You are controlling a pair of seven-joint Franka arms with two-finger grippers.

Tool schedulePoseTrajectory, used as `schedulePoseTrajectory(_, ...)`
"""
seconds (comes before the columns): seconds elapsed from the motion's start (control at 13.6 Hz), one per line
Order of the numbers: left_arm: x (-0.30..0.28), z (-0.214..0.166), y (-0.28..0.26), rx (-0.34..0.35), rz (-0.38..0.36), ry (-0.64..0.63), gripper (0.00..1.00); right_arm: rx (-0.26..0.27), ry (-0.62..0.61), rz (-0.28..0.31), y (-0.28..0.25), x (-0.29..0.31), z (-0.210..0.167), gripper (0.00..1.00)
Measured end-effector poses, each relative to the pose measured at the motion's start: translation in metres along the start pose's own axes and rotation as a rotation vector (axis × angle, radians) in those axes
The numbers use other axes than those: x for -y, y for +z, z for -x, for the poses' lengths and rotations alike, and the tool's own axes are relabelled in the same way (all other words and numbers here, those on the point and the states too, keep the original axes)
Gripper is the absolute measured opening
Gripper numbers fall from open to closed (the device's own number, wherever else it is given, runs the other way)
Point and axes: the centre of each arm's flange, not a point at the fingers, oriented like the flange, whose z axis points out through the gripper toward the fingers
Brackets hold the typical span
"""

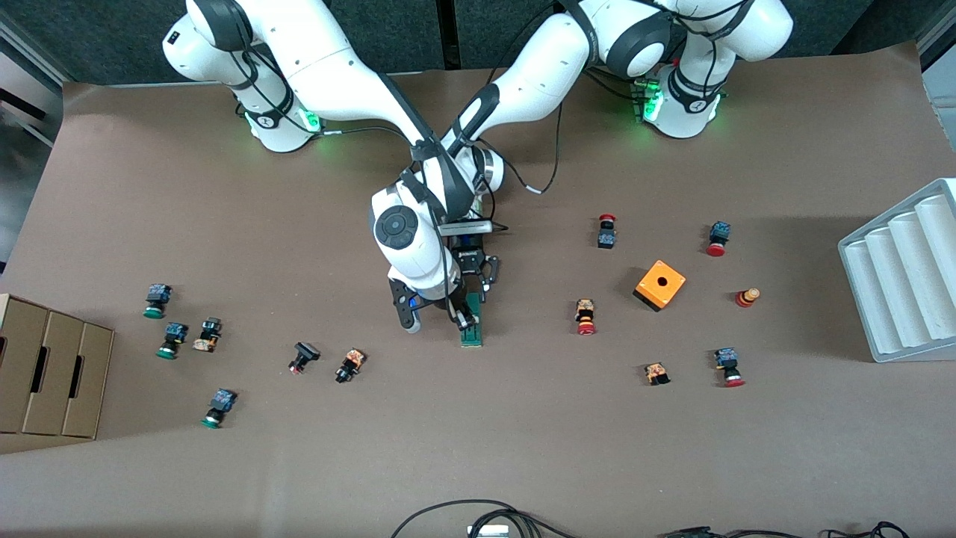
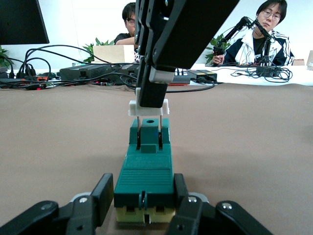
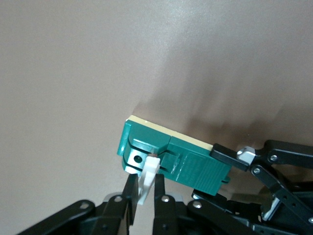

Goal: Close load switch with both arms
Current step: 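Push the white lever down with the left gripper while the right gripper holds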

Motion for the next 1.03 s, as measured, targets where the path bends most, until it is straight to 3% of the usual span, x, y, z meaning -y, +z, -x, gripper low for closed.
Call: schedulePoseTrajectory(1.03,0.0,0.001,0.0,-0.001,0.0,0.001,0.57,-0.004,0.037,-0.026,0.009,0.027,-0.011,0.24)
